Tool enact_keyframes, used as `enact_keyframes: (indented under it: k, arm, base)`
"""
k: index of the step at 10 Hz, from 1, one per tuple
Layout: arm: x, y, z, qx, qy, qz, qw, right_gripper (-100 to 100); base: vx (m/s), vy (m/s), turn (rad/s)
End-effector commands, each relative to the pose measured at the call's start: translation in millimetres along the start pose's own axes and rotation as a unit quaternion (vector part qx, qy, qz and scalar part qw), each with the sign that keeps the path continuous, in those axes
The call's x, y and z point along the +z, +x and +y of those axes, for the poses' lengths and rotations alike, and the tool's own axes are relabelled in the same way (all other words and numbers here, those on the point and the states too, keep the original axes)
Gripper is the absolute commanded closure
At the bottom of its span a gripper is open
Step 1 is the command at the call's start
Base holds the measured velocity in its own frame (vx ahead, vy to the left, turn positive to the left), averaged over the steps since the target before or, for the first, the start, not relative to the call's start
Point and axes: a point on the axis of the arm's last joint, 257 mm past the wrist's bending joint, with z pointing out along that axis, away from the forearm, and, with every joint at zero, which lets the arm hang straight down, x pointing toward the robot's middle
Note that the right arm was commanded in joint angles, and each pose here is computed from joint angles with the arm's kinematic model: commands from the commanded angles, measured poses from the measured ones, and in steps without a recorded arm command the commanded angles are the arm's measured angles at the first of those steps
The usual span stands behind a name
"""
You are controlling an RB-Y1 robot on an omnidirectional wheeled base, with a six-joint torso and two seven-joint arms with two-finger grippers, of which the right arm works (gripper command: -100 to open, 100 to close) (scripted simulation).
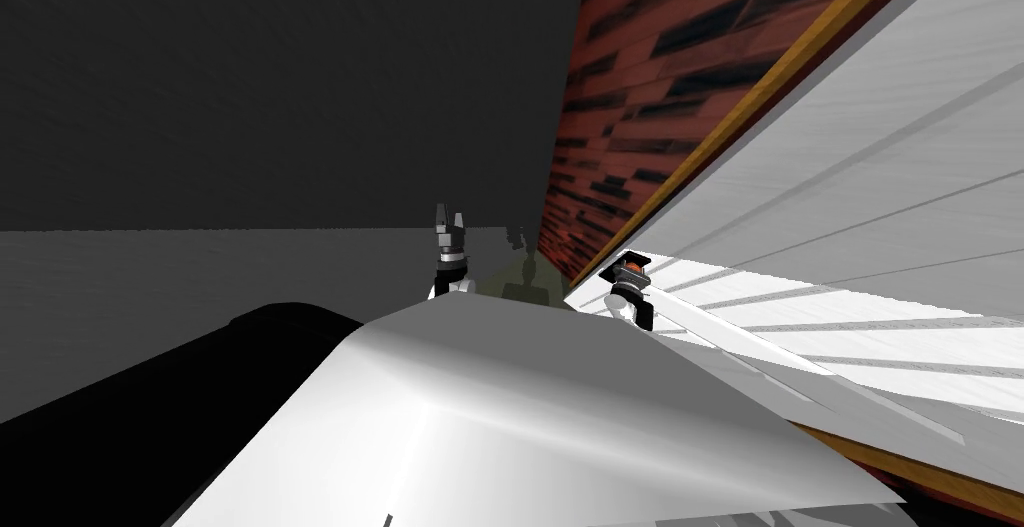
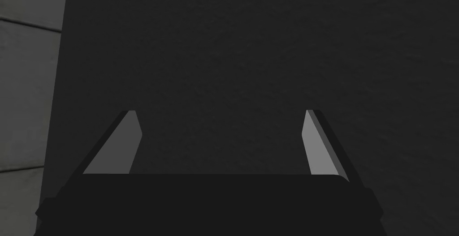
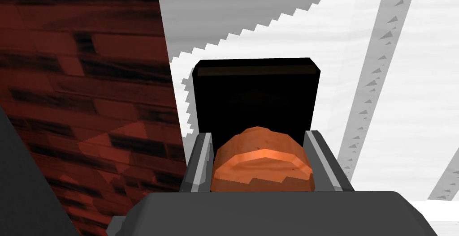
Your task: Pull the door open
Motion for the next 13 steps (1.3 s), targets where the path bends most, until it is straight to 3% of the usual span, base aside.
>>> enact_keyframes:
  k: [1, 7, 9, 10, 13]
  arm:
    - [-0.6, 0.8, -4.9, 0.002, 0.009, 0.0, 1.0, 100]
    - [-5.4, 2.6, -26.6, 0.011, 0.051, 0.0, 0.9986, 100]
    - [-7.1, 2.6, -31.9, 0.013, 0.061, -0.001, 0.998, 100]
    - [-6.8, 1.6, -28.2, 0.01, 0.057, -0.002, 0.9983, 100]
    - [-11.4, 0.7, -39.0, 0.011, 0.076, -0.003, 0.997, 100]
  base:
    - [-0.134, -0.014, 0.119]
    - [-0.257, -0.007, 0.125]
    - [-0.232, 0.008, 0.098]
    - [-0.101, -0.002, 0.032]
    - [-0.201, -0.032, 0.113]
